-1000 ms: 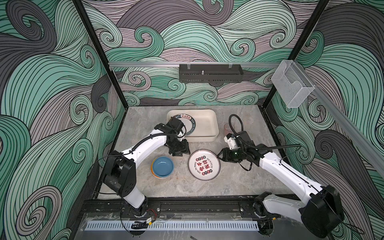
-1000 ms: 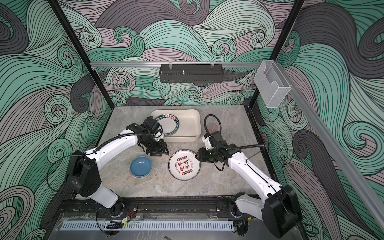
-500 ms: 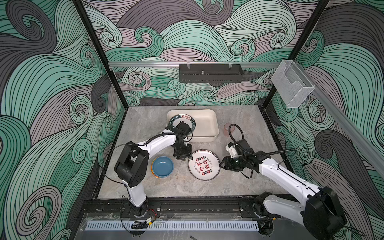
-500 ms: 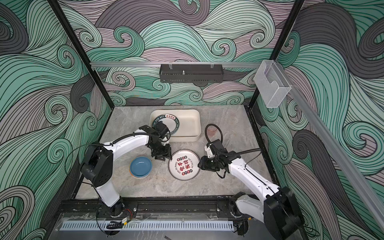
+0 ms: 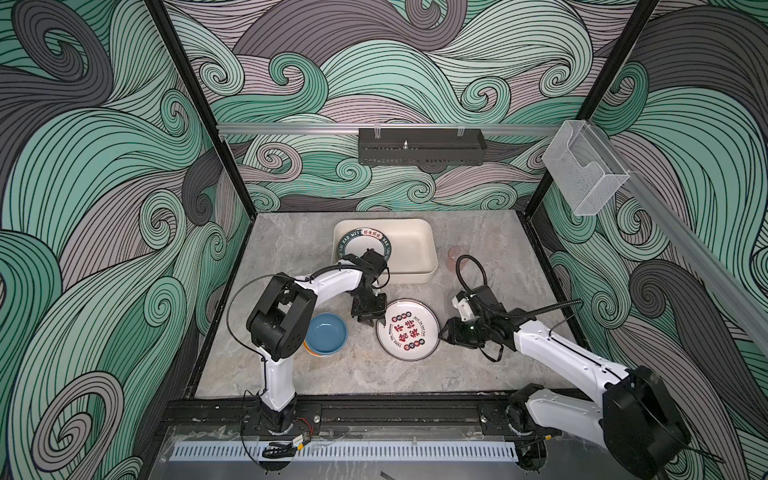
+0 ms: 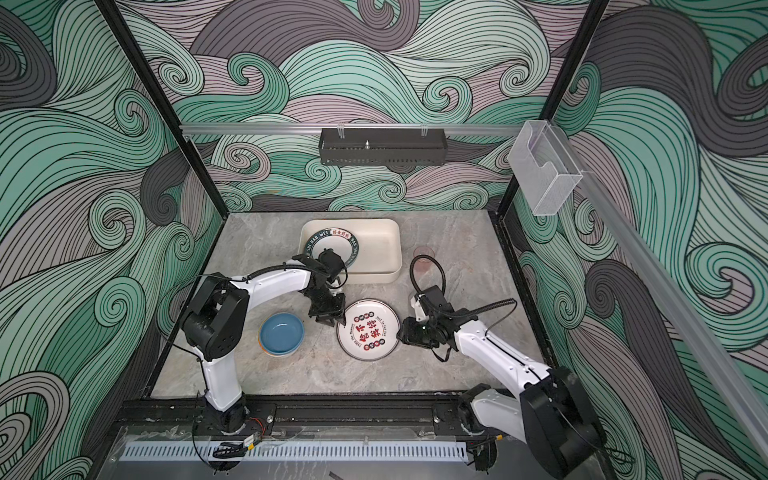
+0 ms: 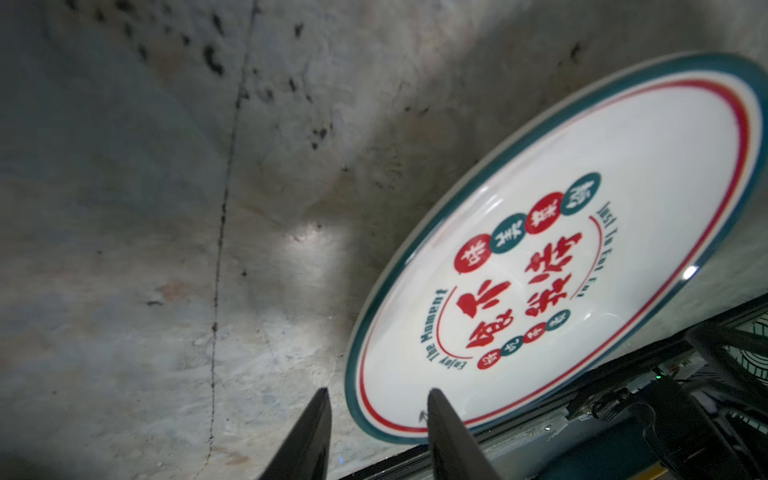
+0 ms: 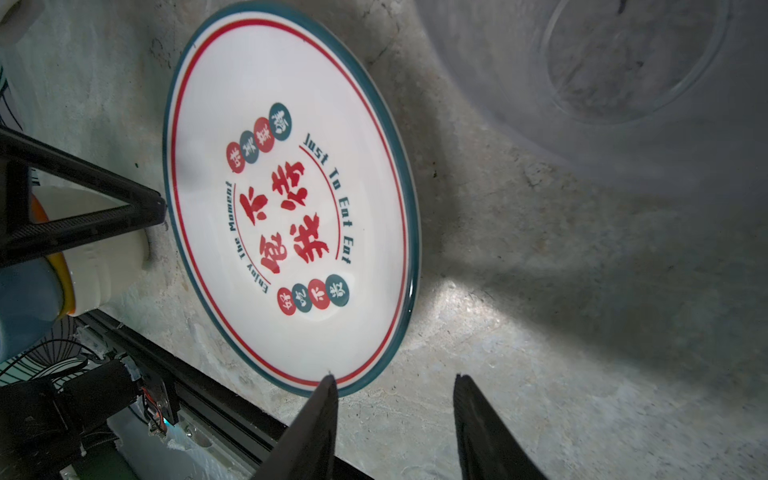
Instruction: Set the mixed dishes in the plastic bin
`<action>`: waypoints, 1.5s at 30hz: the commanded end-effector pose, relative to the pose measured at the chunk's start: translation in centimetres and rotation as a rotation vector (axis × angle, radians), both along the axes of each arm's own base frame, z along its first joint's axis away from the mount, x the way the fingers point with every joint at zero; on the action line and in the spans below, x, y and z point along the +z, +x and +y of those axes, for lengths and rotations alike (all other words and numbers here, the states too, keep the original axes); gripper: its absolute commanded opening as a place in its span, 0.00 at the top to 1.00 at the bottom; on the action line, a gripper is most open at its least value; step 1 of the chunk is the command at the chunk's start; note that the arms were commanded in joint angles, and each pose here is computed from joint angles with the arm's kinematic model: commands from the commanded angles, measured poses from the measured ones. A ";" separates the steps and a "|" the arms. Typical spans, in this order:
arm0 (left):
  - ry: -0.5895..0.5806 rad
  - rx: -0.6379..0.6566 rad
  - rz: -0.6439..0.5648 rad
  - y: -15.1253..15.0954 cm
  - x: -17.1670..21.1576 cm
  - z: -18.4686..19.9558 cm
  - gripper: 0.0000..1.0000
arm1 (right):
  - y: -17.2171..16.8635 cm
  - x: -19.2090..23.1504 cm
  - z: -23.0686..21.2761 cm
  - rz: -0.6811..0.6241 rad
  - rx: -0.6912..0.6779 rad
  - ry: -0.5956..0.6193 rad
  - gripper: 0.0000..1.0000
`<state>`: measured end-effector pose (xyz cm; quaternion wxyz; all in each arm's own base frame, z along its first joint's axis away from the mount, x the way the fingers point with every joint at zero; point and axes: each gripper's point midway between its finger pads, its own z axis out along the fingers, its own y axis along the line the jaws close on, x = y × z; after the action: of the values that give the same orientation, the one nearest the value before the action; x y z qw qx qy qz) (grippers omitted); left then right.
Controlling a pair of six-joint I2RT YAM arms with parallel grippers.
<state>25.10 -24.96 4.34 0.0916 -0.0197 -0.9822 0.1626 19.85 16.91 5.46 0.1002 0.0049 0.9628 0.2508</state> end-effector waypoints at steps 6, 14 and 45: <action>-0.006 -0.006 0.021 -0.2 -1.0 -0.7 0.65 | 1.0 -0.9 0.1 -0.010 -0.037 0.008 0.52; -0.003 -0.013 0.030 -0.5 -1.2 -0.8 0.72 | 1.8 -1.8 0.8 -0.001 -0.050 0.032 0.54; -0.002 -0.024 0.032 -0.8 -1.0 -0.5 0.80 | 2.3 -5.4 1.5 0.010 -0.083 0.077 0.94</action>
<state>24.41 -24.41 2.90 0.1086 -0.0184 -0.9837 0.1422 23.71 19.29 2.07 0.1307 0.0505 0.9392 0.3134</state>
